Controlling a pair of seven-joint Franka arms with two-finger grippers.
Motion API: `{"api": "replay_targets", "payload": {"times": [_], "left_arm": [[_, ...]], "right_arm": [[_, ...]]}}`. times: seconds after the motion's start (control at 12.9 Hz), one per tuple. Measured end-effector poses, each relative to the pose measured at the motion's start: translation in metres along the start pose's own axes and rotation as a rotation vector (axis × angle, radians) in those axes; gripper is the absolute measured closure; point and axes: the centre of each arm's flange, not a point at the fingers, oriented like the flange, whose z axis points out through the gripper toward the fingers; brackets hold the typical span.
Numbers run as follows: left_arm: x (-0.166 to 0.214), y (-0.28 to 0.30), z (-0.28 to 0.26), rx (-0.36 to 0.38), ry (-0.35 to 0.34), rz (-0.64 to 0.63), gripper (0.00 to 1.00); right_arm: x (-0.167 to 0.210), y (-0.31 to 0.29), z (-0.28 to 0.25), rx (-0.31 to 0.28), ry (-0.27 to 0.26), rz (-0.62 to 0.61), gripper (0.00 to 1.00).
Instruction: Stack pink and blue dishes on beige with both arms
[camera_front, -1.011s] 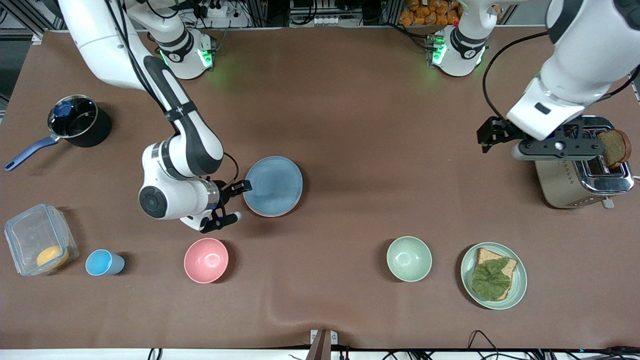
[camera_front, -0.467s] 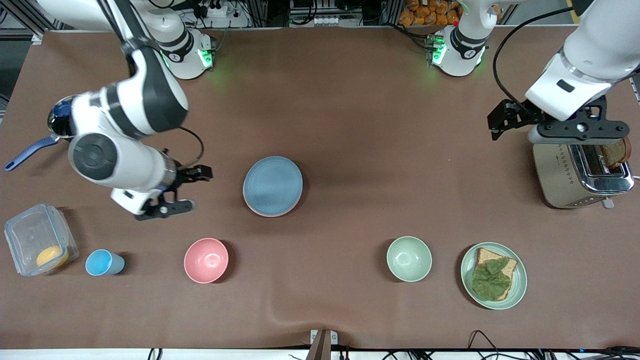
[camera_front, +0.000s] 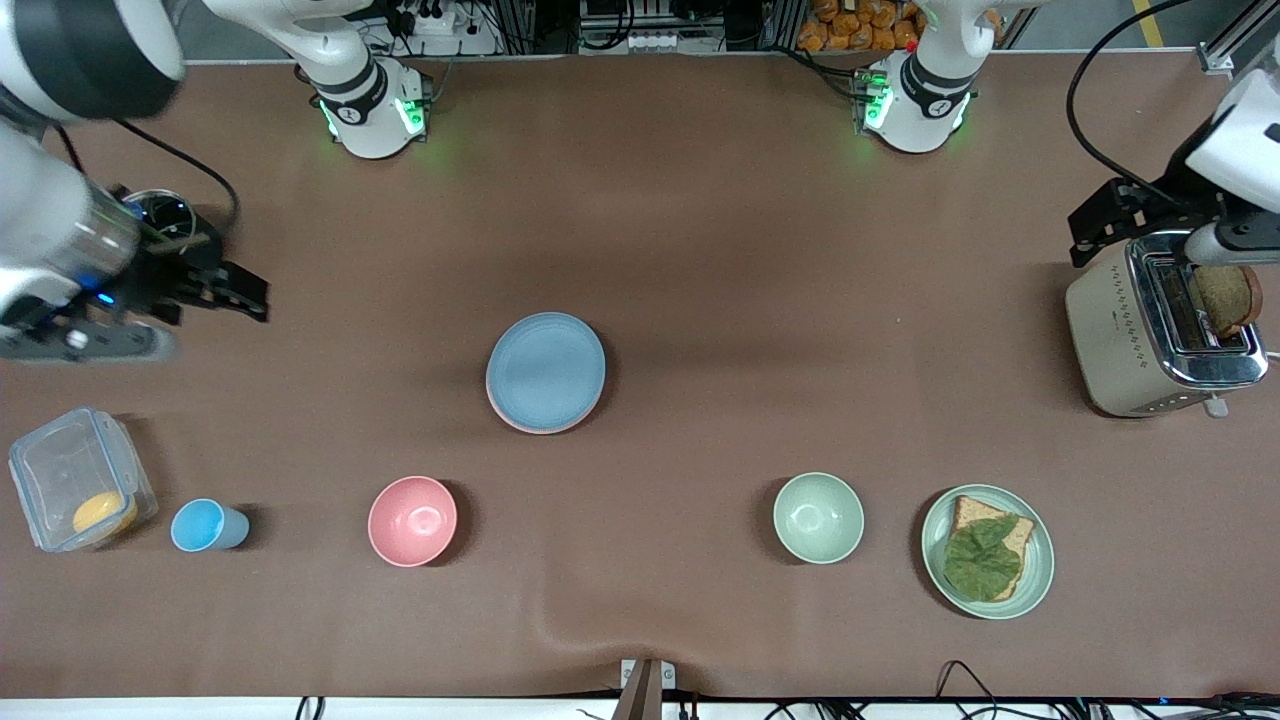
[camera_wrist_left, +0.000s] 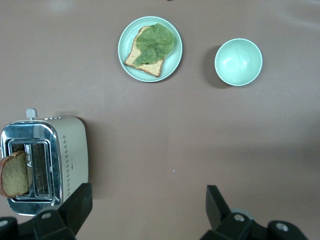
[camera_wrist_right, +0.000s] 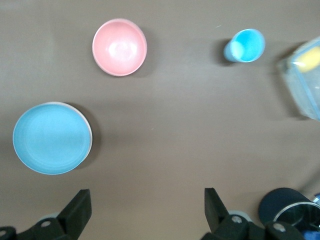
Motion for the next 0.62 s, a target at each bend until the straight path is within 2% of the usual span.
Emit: {"api": "replay_targets", "payload": {"times": [0.16, 0.39, 0.62], "left_arm": [[0.001, -0.004, 0.001, -0.001, -0.002, -0.008, 0.0], [0.0, -0.003, 0.001, -0.001, -0.006, -0.006, 0.0], [-0.002, -0.001, 0.002, -0.004, -0.019, -0.003, 0.0]], "right_arm": [[-0.019, 0.031, -0.018, 0.0, 0.015, 0.023, 0.0], [-0.04, 0.053, -0.011, -0.003, -0.016, -0.003, 0.0], [-0.045, 0.048, -0.001, -0.006, -0.062, -0.017, 0.0]]}}
